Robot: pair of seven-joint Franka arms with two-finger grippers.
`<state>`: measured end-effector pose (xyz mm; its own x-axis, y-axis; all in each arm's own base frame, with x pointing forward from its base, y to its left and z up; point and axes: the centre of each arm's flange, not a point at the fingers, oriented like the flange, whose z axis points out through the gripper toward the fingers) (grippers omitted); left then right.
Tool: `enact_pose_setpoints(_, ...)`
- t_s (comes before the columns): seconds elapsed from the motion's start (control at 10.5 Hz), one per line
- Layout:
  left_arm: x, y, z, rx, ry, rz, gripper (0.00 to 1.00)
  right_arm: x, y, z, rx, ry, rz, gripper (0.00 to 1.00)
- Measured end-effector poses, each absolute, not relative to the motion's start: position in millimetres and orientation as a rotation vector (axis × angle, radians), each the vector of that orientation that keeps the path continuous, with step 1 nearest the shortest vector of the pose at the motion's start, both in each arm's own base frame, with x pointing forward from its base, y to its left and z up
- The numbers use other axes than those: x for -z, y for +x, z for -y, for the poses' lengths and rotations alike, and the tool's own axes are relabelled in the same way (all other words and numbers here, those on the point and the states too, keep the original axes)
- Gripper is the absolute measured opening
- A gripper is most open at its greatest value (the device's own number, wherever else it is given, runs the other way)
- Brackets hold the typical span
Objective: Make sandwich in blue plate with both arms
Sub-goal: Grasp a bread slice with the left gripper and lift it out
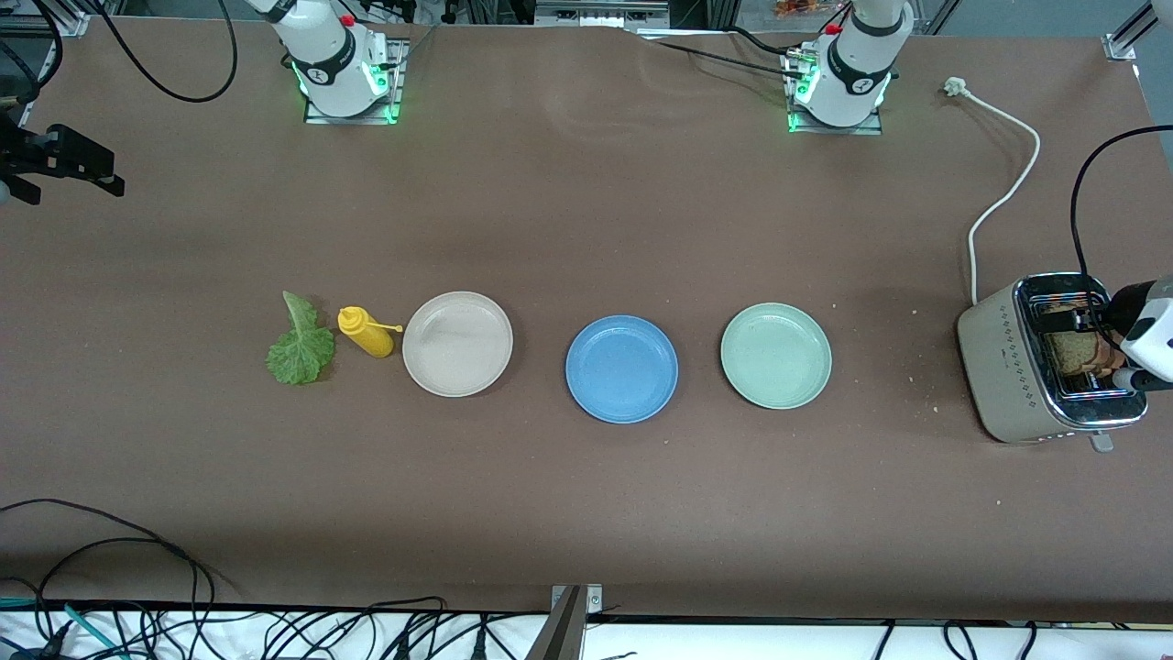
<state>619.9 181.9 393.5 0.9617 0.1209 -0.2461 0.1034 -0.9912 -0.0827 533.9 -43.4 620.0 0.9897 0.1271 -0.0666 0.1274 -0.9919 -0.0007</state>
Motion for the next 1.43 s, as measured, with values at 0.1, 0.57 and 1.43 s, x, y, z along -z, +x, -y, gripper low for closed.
enact_pose_setpoints(0.1,-394,620,-184,-0.388,-3.044,0.168,1.0,-620,534,43,0.104,3.13,-0.2,1.0)
enact_pose_setpoints(0.57,-376,621,-200,-0.385,-3.052,0.167,1.0,-620,534,43,0.104,3.13,-0.2,1.0)
enact_pose_setpoints(1.43,-363,626,-200,-0.377,-3.067,0.113,0.69,-620,534,43,0.108,3.13,-0.201,1.0)
